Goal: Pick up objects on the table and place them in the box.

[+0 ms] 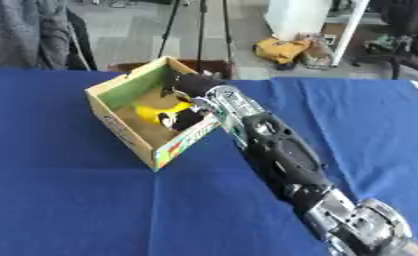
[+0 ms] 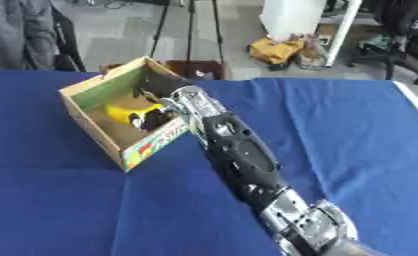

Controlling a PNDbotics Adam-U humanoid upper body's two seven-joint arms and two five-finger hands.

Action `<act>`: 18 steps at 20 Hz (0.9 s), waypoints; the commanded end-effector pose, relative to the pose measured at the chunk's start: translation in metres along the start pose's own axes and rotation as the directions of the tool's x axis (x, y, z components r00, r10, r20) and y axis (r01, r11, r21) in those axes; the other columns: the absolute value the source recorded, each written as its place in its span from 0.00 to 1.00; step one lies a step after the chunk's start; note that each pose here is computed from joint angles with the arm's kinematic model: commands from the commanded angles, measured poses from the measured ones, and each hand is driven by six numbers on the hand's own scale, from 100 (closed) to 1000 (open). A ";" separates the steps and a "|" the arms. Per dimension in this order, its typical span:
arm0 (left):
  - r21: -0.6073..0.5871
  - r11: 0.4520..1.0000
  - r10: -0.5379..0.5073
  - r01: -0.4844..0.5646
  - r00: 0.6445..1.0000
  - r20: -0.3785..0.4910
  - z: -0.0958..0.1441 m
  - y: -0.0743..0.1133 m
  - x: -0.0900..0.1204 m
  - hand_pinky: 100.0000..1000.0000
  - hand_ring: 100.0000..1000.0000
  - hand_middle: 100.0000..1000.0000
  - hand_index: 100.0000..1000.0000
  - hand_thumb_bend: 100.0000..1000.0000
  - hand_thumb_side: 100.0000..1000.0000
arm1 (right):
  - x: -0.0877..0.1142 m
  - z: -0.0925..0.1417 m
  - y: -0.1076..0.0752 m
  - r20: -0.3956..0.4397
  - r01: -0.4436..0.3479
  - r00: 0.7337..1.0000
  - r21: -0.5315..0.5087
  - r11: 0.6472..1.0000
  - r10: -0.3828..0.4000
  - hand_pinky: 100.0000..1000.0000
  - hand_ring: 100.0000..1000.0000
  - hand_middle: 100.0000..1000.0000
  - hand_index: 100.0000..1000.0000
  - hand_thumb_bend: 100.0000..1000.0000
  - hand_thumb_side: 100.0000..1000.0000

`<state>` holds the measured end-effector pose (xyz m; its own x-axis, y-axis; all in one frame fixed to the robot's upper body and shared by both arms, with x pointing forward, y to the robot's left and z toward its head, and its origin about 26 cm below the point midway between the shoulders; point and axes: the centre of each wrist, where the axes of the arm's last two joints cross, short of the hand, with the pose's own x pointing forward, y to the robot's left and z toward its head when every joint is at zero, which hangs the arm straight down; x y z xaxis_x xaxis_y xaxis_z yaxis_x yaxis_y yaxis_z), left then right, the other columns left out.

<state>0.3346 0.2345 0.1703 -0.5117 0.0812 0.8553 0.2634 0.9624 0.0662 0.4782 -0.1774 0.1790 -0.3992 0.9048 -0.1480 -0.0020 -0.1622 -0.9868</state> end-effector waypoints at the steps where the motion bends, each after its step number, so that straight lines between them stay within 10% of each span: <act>1: -0.017 1.000 -0.013 0.014 0.999 0.030 -0.004 0.000 0.009 0.54 0.56 0.62 0.69 0.54 1.00 | -0.003 0.001 -0.012 -0.060 -0.044 0.997 -0.093 0.995 0.039 0.70 0.81 0.85 0.90 0.52 0.73; 10: 0.020 0.999 -0.033 0.032 0.999 0.015 0.001 0.008 0.007 0.54 0.56 0.62 0.69 0.54 1.00 | -0.016 0.016 -0.029 -0.058 -0.012 0.998 -0.305 0.952 -0.006 0.66 0.75 0.76 0.87 0.28 0.67; 18: 0.063 0.997 -0.053 0.053 0.999 -0.011 0.009 0.017 0.002 0.54 0.56 0.62 0.69 0.54 1.00 | -0.044 0.070 -0.048 0.112 0.292 0.955 -0.524 0.800 -0.275 0.59 0.65 0.61 0.80 0.13 0.64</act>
<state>0.3310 0.2465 0.1605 -0.4933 0.0559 0.8680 0.2055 0.9772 0.0538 0.4394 -0.2288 0.2119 -0.4493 0.8832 0.1347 0.3074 0.2944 -0.9049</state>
